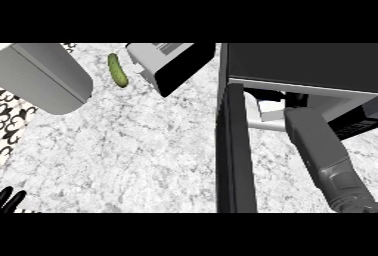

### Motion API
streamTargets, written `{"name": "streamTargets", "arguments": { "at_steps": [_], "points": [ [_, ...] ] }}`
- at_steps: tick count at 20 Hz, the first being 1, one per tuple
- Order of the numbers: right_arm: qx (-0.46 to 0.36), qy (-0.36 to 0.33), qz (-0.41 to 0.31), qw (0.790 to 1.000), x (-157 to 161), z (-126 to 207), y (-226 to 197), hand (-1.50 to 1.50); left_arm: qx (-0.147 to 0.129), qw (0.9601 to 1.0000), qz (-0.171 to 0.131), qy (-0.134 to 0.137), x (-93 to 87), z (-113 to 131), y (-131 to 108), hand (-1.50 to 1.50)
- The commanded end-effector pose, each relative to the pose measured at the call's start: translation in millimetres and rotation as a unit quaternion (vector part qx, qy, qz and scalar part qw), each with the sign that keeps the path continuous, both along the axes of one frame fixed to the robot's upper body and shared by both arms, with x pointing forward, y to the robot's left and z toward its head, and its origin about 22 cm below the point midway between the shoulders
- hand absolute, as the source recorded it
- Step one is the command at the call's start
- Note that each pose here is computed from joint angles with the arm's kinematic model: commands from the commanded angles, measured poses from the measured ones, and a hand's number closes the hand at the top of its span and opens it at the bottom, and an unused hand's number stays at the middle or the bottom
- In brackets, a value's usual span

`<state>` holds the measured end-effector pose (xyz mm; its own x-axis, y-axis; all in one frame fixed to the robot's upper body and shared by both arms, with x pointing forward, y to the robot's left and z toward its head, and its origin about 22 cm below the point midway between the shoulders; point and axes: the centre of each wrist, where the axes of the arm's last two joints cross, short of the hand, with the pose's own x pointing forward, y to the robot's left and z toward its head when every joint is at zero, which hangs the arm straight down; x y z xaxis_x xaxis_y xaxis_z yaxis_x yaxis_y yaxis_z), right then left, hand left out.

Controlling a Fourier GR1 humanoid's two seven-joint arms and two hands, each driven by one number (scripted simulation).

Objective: Pick up the milk, place it into the microwave and close the microwave

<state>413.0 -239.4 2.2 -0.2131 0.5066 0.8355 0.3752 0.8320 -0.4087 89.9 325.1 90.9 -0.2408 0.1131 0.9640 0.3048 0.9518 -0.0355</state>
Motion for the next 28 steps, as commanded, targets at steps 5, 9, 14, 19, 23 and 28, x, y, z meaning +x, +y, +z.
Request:
{"name": "streamTargets", "arguments": {
  "at_steps": [5, 9, 14, 19, 23, 28],
  "points": [
    [0.026, 0.023, 0.101, 0.994, 21.1, 36.8, -23.4, -1.50, -0.021, 0.9985, -0.051, -0.006, 11.0, -10.5, -21.7, -1.50],
    [0.096, 0.039, 0.168, 0.980, 10.4, 15.9, -28.3, -1.50, -0.017, 0.9960, -0.087, 0.007, 7.9, -26.7, -37.1, -1.50],
    [0.177, 0.036, 0.233, 0.955, 3.0, 2.6, -27.9, -1.50, -0.006, 0.9874, -0.152, 0.043, 12.1, -39.4, -51.6, -1.50],
    [0.251, 0.053, 0.264, 0.930, -28.5, -46.1, -18.1, -1.50, 0.017, 0.9868, -0.157, 0.034, 25.5, -50.3, -67.6, -1.50],
    [0.266, 0.053, 0.274, 0.923, -44.3, -66.6, 2.2, -1.50, 0.027, 0.9881, -0.149, 0.024, 48.5, -53.3, -92.1, -1.50],
    [0.261, 0.089, 0.279, 0.920, -99.2, -108.5, -22.3, -1.50, 0.052, 0.9840, -0.165, 0.045, 59.1, -70.8, -109.4, -1.50]
  ]
}}
